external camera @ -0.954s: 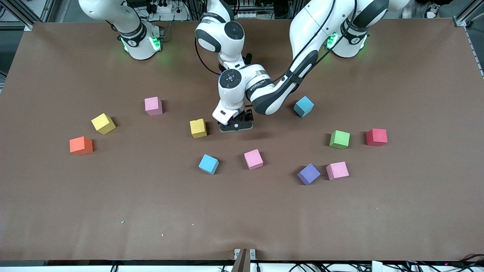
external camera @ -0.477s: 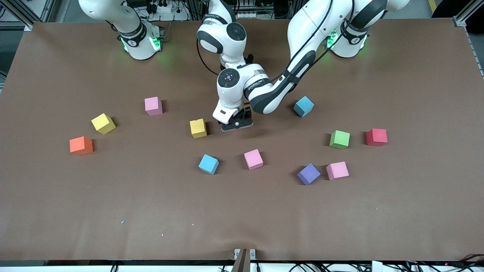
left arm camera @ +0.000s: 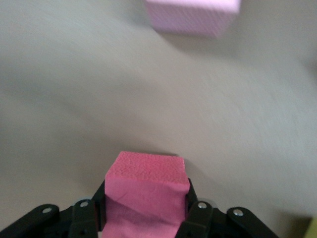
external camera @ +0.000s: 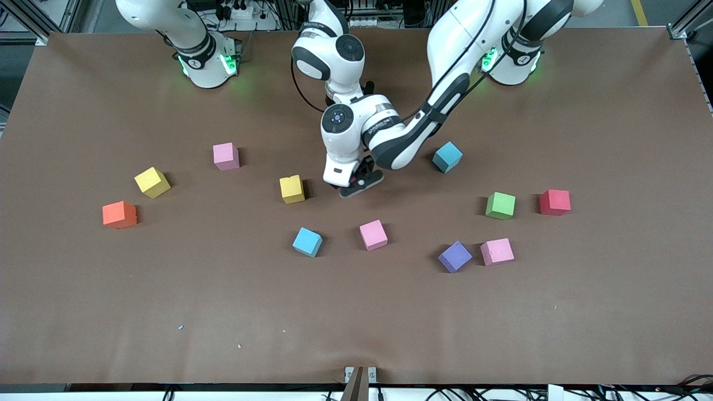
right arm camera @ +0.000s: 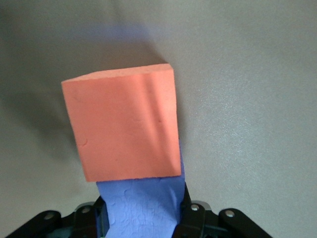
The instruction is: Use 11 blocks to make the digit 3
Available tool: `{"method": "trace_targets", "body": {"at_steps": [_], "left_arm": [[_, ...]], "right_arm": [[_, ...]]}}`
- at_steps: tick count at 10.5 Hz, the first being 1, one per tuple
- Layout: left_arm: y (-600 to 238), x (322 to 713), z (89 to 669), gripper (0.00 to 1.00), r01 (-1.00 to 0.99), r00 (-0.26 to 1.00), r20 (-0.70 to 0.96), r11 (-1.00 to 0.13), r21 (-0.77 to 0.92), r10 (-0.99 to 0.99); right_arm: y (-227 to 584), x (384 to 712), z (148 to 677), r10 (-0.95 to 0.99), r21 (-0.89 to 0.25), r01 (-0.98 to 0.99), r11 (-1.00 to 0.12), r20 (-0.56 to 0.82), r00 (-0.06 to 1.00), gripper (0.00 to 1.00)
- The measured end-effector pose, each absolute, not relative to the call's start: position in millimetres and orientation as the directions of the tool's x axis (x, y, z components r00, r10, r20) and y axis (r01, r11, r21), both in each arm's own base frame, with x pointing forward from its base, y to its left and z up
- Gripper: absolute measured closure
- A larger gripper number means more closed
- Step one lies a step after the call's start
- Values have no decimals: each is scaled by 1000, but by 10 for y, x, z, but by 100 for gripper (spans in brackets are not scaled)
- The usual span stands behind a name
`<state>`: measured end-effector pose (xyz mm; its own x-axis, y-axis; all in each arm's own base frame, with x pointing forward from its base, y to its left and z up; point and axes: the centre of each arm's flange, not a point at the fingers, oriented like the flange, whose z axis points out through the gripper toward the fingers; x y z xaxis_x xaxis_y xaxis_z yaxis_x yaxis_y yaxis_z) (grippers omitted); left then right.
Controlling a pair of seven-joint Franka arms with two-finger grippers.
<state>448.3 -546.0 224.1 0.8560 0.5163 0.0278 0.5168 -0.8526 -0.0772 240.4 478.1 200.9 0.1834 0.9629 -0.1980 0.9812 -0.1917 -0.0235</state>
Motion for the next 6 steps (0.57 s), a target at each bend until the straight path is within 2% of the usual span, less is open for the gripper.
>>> {"method": "trace_targets", "body": {"at_steps": [2,3,4,6], "left_arm": [[-5153,4711,2660,41,594,803,7,-800,-82,596],[-4966,4729,2849,44,619,784,4,-781,-88,621],[-4753,4686,2965,46,638,767,7,-762,-107,641],[-4358,4636,2937,46,676,729,6,-720,-155,684]], "right_arm": [[4780,2404,1989,965,-10,986,-169,-205,163,23],[4761,2402,1974,963,-8,987,-162,-222,157,10],[4733,2397,1970,956,-11,987,-162,-248,154,1],[4697,2429,2089,944,-13,985,-172,-286,161,0]]}}
